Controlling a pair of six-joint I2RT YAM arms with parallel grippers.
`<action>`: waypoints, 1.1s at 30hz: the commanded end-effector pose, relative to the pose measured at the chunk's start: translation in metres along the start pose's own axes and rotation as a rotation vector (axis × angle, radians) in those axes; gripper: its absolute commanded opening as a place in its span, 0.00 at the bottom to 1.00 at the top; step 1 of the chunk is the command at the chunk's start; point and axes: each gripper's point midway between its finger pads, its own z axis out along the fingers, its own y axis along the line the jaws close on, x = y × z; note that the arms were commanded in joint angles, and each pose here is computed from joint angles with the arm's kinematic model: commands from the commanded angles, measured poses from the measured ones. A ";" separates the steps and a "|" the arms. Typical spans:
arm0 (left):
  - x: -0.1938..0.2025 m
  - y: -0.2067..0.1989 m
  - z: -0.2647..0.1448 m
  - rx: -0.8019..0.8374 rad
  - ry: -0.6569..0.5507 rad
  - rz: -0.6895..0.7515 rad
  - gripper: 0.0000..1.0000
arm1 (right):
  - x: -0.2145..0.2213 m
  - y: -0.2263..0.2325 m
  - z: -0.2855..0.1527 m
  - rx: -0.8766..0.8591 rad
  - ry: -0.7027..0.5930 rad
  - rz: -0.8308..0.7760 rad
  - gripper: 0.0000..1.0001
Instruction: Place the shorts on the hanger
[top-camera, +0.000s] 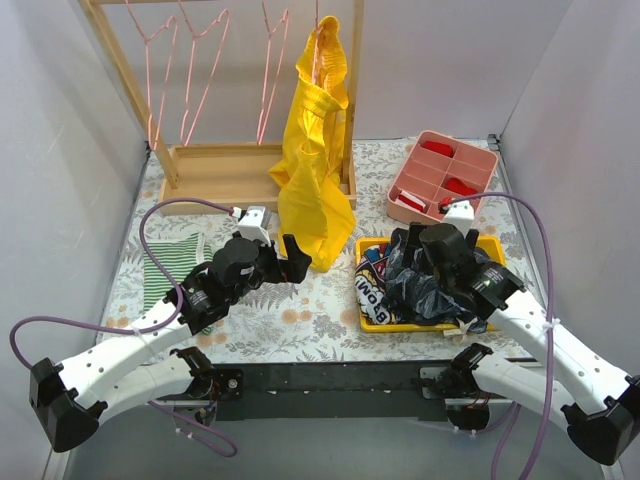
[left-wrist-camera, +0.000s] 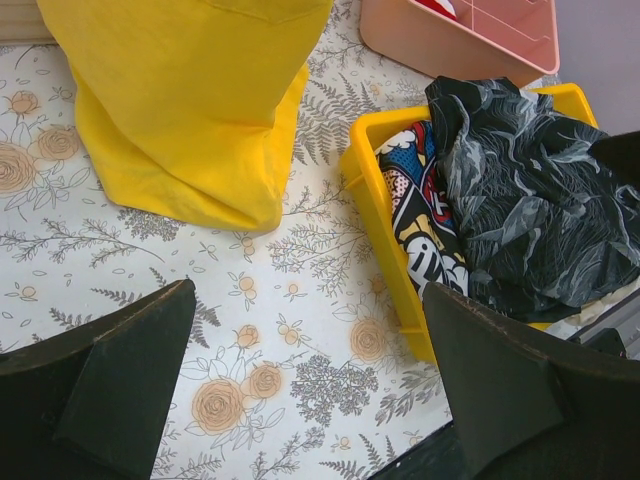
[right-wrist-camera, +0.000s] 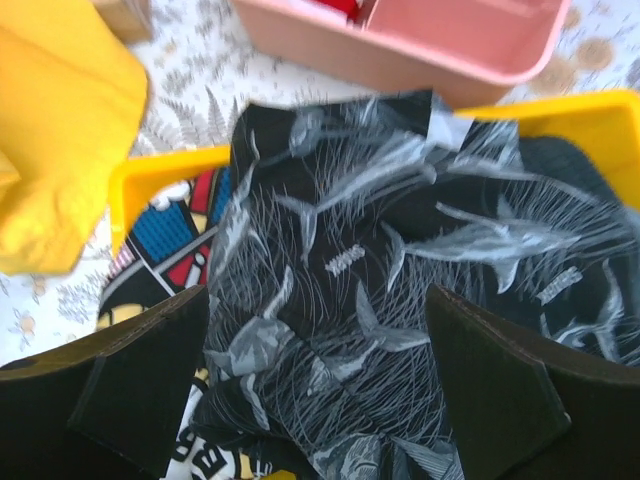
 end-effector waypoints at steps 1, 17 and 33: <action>-0.011 -0.003 -0.004 0.003 -0.021 -0.001 0.98 | 0.043 0.003 0.008 -0.031 0.114 0.021 0.95; -0.016 0.000 -0.008 -0.039 -0.013 -0.029 0.98 | -0.021 0.019 -0.013 -0.088 0.002 0.041 0.01; -0.066 -0.023 -0.043 0.042 -0.104 0.009 0.98 | -0.233 0.110 -0.167 -0.657 -0.310 0.094 0.01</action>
